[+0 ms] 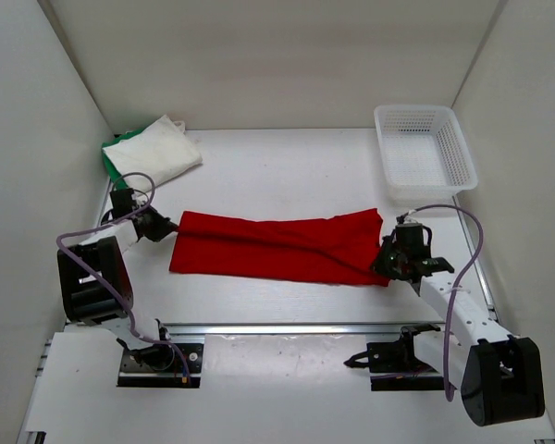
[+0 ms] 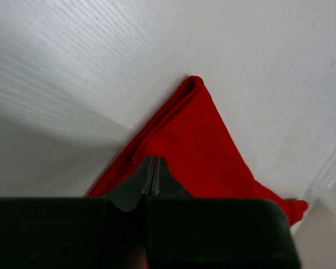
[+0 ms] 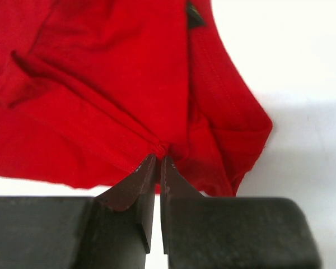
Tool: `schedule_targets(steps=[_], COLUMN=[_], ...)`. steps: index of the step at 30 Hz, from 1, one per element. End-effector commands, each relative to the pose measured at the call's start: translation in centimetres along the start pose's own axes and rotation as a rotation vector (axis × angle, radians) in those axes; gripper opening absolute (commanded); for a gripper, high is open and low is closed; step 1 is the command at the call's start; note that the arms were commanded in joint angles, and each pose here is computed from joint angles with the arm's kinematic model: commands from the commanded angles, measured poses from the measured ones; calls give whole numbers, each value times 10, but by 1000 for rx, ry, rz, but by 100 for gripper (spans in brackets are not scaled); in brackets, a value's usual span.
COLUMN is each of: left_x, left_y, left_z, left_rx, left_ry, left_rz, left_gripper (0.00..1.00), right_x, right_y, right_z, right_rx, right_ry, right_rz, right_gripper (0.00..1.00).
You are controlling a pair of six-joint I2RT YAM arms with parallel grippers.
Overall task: Fold and stack the t-shirts
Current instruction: Fold the other side of the tshirt into a rectangle
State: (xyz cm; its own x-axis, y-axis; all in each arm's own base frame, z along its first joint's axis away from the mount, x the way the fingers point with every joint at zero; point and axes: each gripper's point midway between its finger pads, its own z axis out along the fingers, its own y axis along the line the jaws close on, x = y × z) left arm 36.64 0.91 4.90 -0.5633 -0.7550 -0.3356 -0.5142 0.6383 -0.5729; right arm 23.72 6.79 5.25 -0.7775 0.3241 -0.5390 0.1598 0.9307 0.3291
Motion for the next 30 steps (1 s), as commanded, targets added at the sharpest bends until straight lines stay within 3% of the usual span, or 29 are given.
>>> schedule_targets(steps=[1,5,7,10,12,14,16,20,22,26,30], left_x=[2,1,-12,-33,-36,-27,3,54,75,92,91], left_y=[-16,-1,0,-25,-51,-76,-111,-144,-141,-121,-79], left_z=[-1,-10,-23,-46,-59,-62,-56,-34,-15,7,25], left_rx=[105,101,94,106,134,162,228,286,277,285,240], left_ry=[14,-44,-137,-283,-347,-363,-326,-197,-116,5,82], left_rz=[-78,-179,-183,-97,-3,102,200,332,340,240,92], left_gripper=[8,33,37,34,35,37,38,38,37,35,30], right_x=[0,-11,-23,-44,-54,-54,-60,-73,-76,-63,-43], right_y=[-2,-3,-3,19,44,66,88,105,115,113,116], right_z=[2,-1,-6,-12,-11,2,12,37,44,60,58], right_rx=[-9,-7,13,-6,-50,-100,-154,-169,-209,-186,-192], right_ry=[-41,-77,-118,-181,-185,-148,-150,-144,-121,-57,-17], right_rz=[69,78,59,-18,-89,-132,-184,-240,-255,-279,-305], right_gripper=[2,17,27,33,22,3,3,31,36,39,34])
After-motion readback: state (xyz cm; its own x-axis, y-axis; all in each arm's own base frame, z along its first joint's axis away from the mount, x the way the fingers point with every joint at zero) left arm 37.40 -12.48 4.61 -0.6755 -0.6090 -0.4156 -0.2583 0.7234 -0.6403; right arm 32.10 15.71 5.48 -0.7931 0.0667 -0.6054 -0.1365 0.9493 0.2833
